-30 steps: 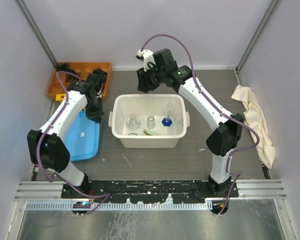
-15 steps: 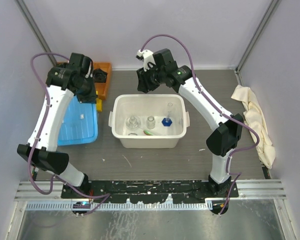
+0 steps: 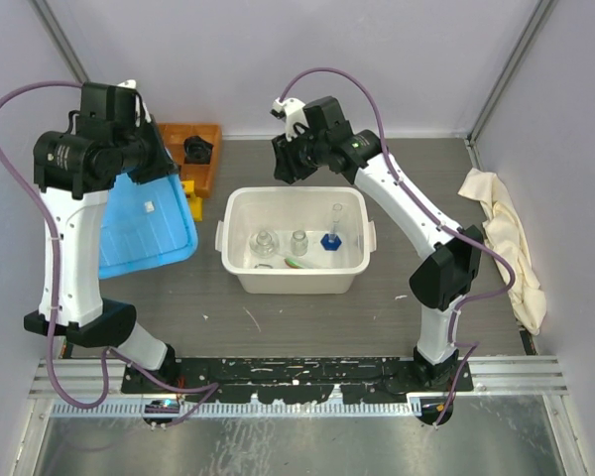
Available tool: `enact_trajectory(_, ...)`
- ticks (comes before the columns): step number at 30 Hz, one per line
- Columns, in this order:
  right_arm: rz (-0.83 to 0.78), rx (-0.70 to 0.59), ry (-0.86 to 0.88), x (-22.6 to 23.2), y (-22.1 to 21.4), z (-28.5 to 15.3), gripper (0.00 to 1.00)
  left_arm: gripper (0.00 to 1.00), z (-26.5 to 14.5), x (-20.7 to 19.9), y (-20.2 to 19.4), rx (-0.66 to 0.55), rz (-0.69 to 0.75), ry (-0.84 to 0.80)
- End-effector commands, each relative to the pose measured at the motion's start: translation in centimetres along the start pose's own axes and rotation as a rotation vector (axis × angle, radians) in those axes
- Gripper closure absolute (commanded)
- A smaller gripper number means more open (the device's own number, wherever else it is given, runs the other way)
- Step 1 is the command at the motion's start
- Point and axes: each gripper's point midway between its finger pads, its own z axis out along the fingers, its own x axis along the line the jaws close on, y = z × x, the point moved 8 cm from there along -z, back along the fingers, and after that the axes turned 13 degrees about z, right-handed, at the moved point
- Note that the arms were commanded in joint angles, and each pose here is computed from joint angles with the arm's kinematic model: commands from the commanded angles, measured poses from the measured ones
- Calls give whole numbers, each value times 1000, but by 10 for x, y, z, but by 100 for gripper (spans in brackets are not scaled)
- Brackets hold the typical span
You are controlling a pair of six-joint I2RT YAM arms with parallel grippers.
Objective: Organize the chemistry lab equipment
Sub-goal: Pick up the storage box lid at the center of the board.
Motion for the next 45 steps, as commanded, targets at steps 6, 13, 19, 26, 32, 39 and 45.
enact_trajectory(6, -20, -150, -83, 1, 25, -40, 57, 100, -21, -26, 32, -203, -61, -240)
enact_trajectory(13, 134, -211, -145, -31, 30, -58, 65, 100, -44, -41, 59, -387, -42, -406)
enact_trajectory(19, 224, -234, -63, -43, 30, -69, 65, 100, -66, -58, 81, -531, -27, -588)
enact_trajectory(26, 346, -266, 108, -49, 48, -80, 62, 100, -86, -78, 103, -644, -38, -821)
enact_trajectory(32, 426, -278, 196, -69, 55, -85, 63, 100, -93, -93, 117, -685, -41, -1009)
enact_trajectory(39, 568, -309, 301, -105, 49, -96, 61, 100, -89, -105, 131, -713, -45, -1159)
enact_trajectory(45, 793, -360, 650, -130, 34, -106, 53, 100, -85, -113, 142, -706, -79, -1304)
